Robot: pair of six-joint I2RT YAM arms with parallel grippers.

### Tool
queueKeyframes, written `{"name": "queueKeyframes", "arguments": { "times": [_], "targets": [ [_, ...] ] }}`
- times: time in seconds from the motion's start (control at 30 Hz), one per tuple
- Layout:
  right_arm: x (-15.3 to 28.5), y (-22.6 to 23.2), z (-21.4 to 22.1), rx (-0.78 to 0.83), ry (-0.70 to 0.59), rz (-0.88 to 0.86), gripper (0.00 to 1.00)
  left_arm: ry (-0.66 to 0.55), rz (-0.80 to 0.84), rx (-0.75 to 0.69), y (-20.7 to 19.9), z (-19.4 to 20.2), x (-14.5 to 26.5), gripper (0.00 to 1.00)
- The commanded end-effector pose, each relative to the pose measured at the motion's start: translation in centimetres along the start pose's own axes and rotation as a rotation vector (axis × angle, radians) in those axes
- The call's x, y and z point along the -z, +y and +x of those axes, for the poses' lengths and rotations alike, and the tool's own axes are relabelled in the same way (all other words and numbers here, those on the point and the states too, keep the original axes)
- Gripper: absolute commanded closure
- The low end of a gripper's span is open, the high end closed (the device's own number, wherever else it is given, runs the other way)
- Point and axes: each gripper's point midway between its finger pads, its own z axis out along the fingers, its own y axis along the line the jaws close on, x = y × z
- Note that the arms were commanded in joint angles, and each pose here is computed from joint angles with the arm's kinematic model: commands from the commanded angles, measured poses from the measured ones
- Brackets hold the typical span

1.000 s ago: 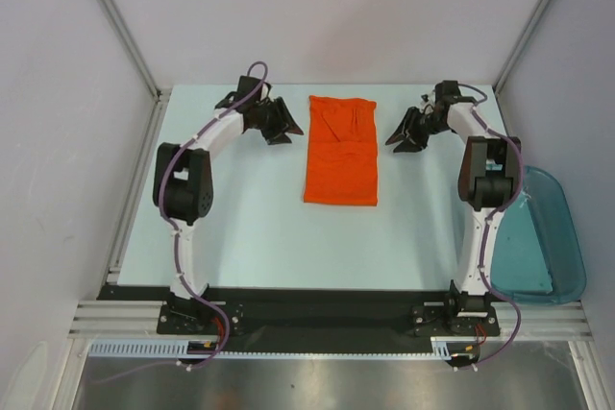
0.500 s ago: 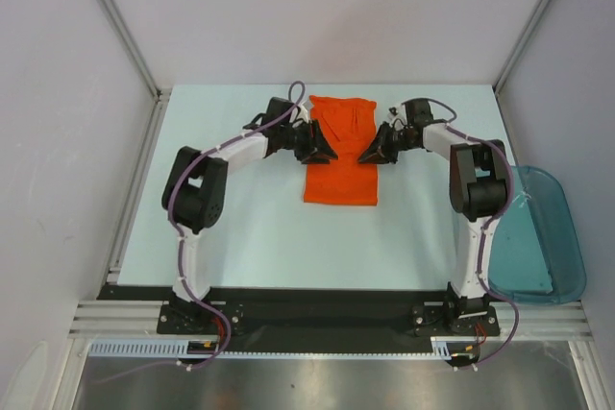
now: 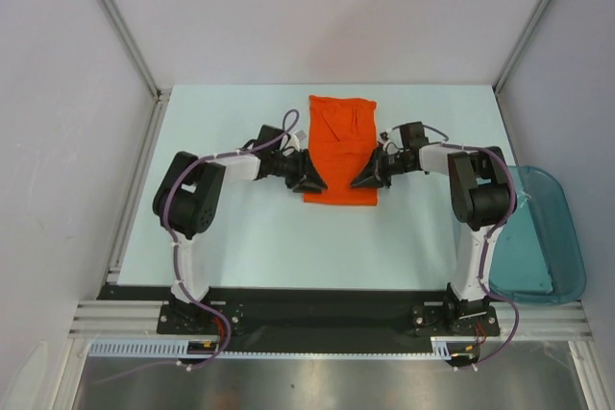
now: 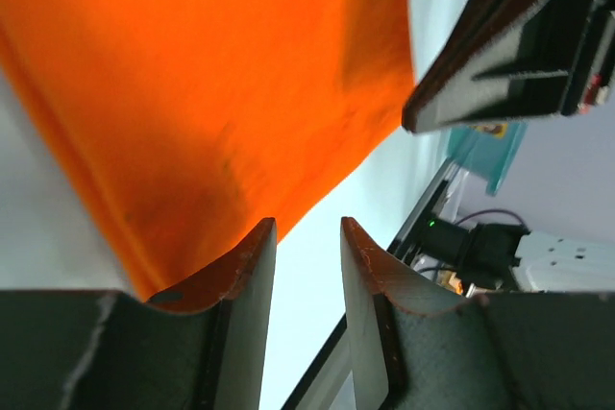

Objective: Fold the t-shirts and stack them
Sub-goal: Fold the tshirt

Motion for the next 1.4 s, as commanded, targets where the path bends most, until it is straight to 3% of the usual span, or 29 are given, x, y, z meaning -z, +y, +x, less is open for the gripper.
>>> {"name": "queueKeyframes", "arguments": {
  "times": [0.0, 0.17, 0.43, 0.63, 0.83, 1.07, 1.2, 1.37],
  "targets": [
    [-0.8, 0.6, 1.7, 0.043, 0.023, -0.043, 0.90, -0.012, 0.017, -0.073, -0.4, 0.7, 0.9, 0.62],
    [-1.1, -2.7, 1.7, -0.018, -0.005, -0.022, 0.91, 0.006, -0.085, -0.050, 3.8, 1.4, 0.3, 0.63],
    [1.8, -6.5, 3.6, -0.058, -0.024, 0.117, 0.91, 0.014, -0.168, -0.070, 5.9, 3.5, 2.1, 0.63],
    [4.2, -3.4, 4.5, -0.008, -0.051, 0.151, 0.91, -0.023, -0.083, -0.097, 1.2, 3.7, 4.7, 0.60],
    [2.6, 1.1, 2.3, 0.072, -0.083, 0.108, 0.89, -0.090, 0.040, -0.079, -3.7, 0.3, 4.4, 0.59],
    [-2.4, -0.2, 1.1, 0.041, -0.018, 0.095, 0.89, -0.084, 0.053, 0.014, -1.7, -1.0, 0.6, 0.60],
    [-2.1, -2.8, 2.4, 0.013, 0.006, 0.113, 0.89, -0.074, -0.028, 0.024, 1.7, -0.1, 0.4, 0.62],
    [0.5, -2.8, 3.1, 0.027, -0.020, 0.115, 0.89, -0.101, -0.050, -0.066, 0.3, 0.0, 3.2, 0.60]
  ]
}}
